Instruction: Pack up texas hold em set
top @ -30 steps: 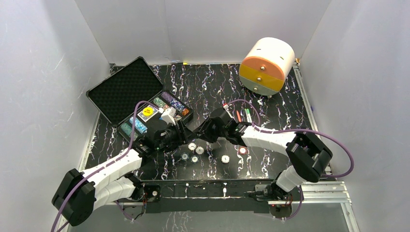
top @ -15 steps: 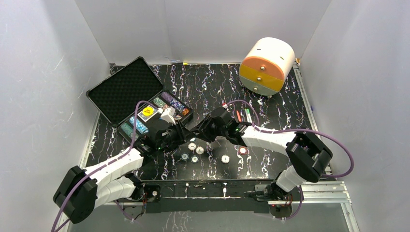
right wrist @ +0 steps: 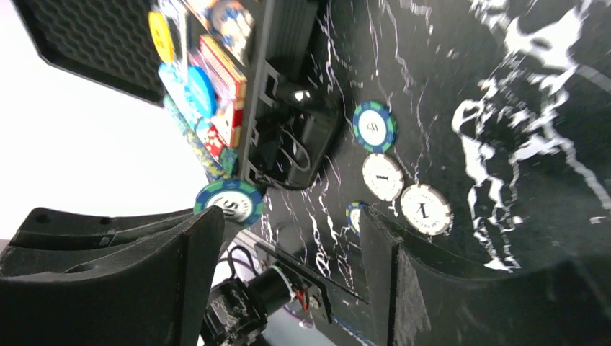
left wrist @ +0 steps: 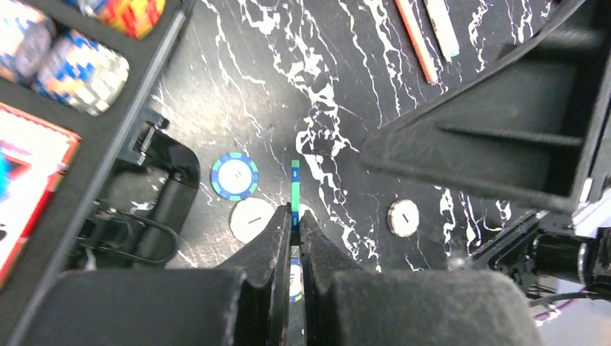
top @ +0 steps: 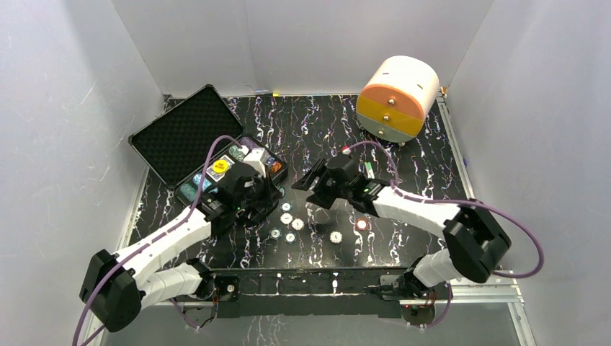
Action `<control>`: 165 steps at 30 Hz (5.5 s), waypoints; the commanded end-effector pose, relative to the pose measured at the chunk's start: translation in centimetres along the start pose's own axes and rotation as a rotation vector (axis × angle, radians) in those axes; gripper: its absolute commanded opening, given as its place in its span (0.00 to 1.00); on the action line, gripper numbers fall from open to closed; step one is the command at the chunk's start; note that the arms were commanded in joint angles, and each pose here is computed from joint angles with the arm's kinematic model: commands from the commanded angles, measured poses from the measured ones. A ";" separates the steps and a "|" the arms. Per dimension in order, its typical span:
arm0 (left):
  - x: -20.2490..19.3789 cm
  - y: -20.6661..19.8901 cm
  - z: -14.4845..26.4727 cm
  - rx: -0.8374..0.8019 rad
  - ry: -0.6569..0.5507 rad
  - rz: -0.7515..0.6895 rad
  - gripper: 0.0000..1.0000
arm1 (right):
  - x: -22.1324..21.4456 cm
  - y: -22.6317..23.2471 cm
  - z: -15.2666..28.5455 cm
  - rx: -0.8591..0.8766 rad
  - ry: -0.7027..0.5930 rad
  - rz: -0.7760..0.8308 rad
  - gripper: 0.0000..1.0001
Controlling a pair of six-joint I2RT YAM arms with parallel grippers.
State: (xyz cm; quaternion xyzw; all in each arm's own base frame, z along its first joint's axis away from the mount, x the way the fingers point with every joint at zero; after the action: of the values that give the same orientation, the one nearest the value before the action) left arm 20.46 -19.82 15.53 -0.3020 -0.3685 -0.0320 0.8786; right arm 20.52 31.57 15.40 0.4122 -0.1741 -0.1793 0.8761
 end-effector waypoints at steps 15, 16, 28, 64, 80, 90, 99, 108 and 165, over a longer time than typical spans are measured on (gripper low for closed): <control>3.7 5.0 6.9 0.524 0.473 -0.626 0.00 | 5.6 -1.3 6.6 -0.044 -0.233 0.169 0.76; 3.6 4.9 6.8 0.519 0.479 -0.622 0.00 | 5.6 -1.3 6.6 -0.049 -0.230 0.176 0.76; 1.4 7.8 6.7 0.538 0.674 -0.811 0.00 | 5.6 -1.7 6.0 -0.057 -0.229 0.134 0.75; 3.4 10.0 6.9 0.612 0.605 -0.665 0.41 | 5.5 -2.0 5.2 -0.099 -0.179 0.233 0.73; 14.2 3.2 11.6 0.601 -0.253 -0.165 0.94 | -0.8 -1.5 -4.0 -0.467 0.070 0.742 0.74; 17.6 1.4 16.5 0.579 -0.436 -0.180 0.98 | -2.8 -1.2 -8.5 -0.550 0.154 0.904 0.73; 17.6 1.8 17.3 0.621 -0.453 -0.171 0.98 | -2.8 -2.5 -9.8 -0.625 0.144 0.936 0.68; 17.9 2.2 18.2 0.699 -0.446 -0.164 0.98 | -3.0 -4.6 -11.0 -0.634 0.234 0.870 0.55; 1.0 4.6 5.2 0.253 -0.049 0.225 0.88 | -1.6 -5.4 -8.5 -0.731 0.175 0.814 0.53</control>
State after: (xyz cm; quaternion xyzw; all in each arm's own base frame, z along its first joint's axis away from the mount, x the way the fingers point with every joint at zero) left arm 19.49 -13.36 17.25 -0.2390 -0.3565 0.1217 0.8950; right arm 22.22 35.29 7.00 0.0268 -0.1850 0.1569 0.9698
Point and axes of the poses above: each gripper's point midway between its finger pads, its own z axis back along the fingers, its own y axis along the line the jaws close on, x = y × z, the point moved 5 cm from there along z, back along the fingers, and after that the axes turned 3 degrees about z, right-handed, at the moved point
